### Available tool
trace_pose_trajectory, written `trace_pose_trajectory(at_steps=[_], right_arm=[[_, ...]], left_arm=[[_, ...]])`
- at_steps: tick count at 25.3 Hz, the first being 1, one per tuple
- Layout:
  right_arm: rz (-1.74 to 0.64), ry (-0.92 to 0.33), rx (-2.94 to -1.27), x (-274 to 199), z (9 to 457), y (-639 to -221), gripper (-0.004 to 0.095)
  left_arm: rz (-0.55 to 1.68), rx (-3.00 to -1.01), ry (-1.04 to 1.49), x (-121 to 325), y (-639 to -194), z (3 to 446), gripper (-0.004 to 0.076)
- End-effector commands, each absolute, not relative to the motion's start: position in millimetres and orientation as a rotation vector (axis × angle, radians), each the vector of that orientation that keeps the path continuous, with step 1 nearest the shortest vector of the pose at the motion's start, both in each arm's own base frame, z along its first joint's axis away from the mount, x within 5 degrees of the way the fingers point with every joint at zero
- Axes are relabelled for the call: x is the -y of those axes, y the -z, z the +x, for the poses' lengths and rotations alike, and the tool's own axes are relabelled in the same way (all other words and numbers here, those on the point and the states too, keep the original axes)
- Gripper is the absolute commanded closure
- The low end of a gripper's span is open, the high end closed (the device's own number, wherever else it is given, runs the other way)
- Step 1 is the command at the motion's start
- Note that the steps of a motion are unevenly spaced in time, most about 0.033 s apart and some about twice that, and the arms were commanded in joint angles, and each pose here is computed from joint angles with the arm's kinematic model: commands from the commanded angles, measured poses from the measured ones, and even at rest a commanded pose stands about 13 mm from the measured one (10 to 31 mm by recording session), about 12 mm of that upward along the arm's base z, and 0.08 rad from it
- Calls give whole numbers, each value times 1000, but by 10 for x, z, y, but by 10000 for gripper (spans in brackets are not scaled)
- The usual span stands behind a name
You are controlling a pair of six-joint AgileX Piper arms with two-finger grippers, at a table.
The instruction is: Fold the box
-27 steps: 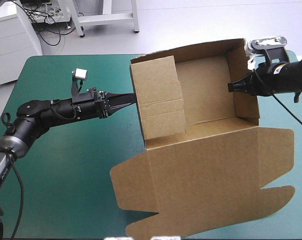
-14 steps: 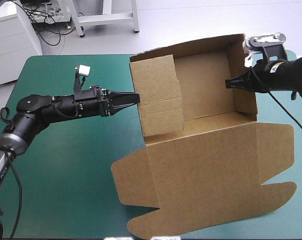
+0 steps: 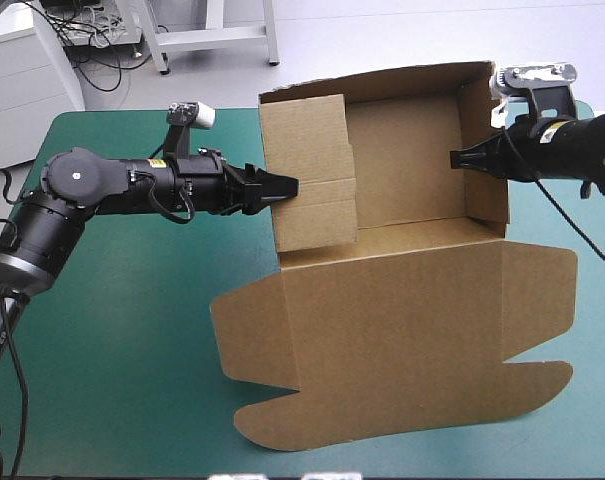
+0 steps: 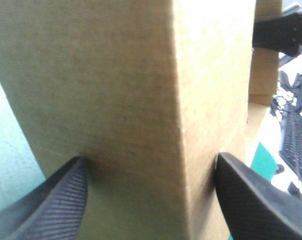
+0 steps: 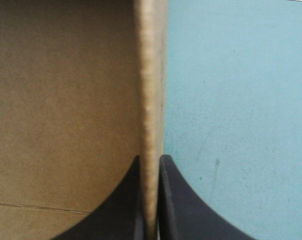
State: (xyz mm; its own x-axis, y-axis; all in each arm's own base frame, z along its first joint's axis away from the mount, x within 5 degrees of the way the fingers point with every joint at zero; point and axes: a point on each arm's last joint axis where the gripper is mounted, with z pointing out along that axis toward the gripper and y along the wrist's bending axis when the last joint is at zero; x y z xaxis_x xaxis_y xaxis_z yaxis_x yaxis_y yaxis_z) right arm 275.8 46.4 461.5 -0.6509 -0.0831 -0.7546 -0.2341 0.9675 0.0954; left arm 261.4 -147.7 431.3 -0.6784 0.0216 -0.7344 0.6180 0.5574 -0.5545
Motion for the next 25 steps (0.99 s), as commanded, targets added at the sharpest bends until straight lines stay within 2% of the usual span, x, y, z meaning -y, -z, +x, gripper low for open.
trace_pose_trajectory(at_steps=[1, 4, 6, 14, 19, 25], right_arm=[[-177, -307, -2133, -495, 2653, -4869, 927], [-146, -332, -2121, -500, 2660, -4882, 927], [-152, -368, -2108, -545, 2656, -4894, 927], [-179, -454, -2111, -816, 2732, -4833, 925], [-178, -419, -2147, -982, 2817, -4727, 924], [-150, -443, -2192, -1058, 2942, -4603, 924]], left_arm=[[440, -2026, 1027, 1474, -4672, 2485, 221], [423, -2053, 794, 1497, -4818, 2430, 245], [428, -2056, 729, 1517, -4840, 2407, 245], [391, -2077, 638, 1506, -4811, 2430, 248], [381, -2079, 540, 1450, -4796, 2464, 300], [384, -2146, 427, 1408, -4701, 2522, 359]])
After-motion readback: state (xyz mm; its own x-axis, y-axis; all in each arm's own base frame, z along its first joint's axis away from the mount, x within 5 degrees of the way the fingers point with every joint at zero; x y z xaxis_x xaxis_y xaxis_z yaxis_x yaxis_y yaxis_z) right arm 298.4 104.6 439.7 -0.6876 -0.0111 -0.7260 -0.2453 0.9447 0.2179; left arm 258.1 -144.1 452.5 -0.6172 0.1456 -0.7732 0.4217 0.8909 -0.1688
